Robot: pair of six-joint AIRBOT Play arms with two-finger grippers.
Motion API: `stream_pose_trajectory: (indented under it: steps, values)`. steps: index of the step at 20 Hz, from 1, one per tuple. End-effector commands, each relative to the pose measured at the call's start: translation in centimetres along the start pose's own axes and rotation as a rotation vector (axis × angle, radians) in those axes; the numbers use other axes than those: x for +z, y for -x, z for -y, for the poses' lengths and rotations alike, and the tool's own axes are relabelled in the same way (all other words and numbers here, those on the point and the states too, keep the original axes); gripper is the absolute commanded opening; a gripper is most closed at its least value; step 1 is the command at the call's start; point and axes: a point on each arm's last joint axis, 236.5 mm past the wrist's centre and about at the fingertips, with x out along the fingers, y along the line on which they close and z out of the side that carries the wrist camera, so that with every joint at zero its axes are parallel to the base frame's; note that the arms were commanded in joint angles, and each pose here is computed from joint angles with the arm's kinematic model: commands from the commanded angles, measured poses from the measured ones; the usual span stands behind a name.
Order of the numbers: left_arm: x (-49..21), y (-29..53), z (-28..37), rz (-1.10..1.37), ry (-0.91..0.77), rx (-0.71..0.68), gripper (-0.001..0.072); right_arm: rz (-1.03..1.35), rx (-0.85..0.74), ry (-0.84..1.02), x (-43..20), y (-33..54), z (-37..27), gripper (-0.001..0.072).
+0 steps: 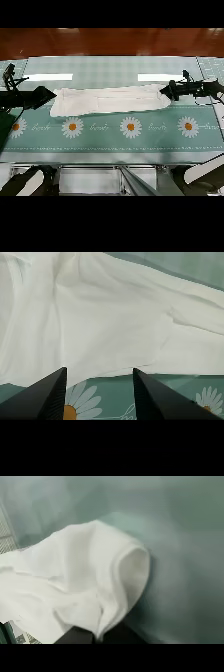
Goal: Fold the shirts.
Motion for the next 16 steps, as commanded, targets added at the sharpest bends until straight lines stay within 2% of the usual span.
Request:
stream_pose_trajectory:
  steps: [1,3,4,5,6,7,11,16]
  values:
    - [0.0,0.0,0.0,0.0,-0.001,-0.001,0.0503,0.028,0.01,0.053,0.3,1.6,-2.0,0.0028]
    - [0.0,0.0,0.3,0.0,-0.001,-0.008,0.0502,0.079,-0.007,0.091,0.8,4.1,-3.3,0.0027]
    - [-0.1,-0.1,0.6,0.001,-0.008,-0.011,0.0469,0.096,-0.028,0.106,0.8,5.3,-3.7,0.0027]
    - [-0.2,-0.3,0.9,0.0,-0.026,-0.016,0.0316,0.103,-0.049,0.127,0.5,6.5,-4.1,0.0028]
    - [-0.2,-0.5,1.5,0.002,-0.058,-0.027,0.0062,0.105,-0.072,0.153,0.0,7.8,-4.5,0.0027]
    - [-0.1,-0.7,2.7,0.014,-0.101,-0.055,0.0019,0.107,-0.099,0.18,-0.6,9.0,-4.9,0.0027]
    - [-0.1,-2.7,9.0,0.068,-0.178,-0.177,0.0019,0.135,-0.235,0.282,-3.1,13.5,-7.2,0.0027]
    - [-4.2,-10.3,19.5,-0.098,-0.378,-0.283,0.0018,0.23,-0.249,0.408,-7.2,18.1,-13.9,0.0027]
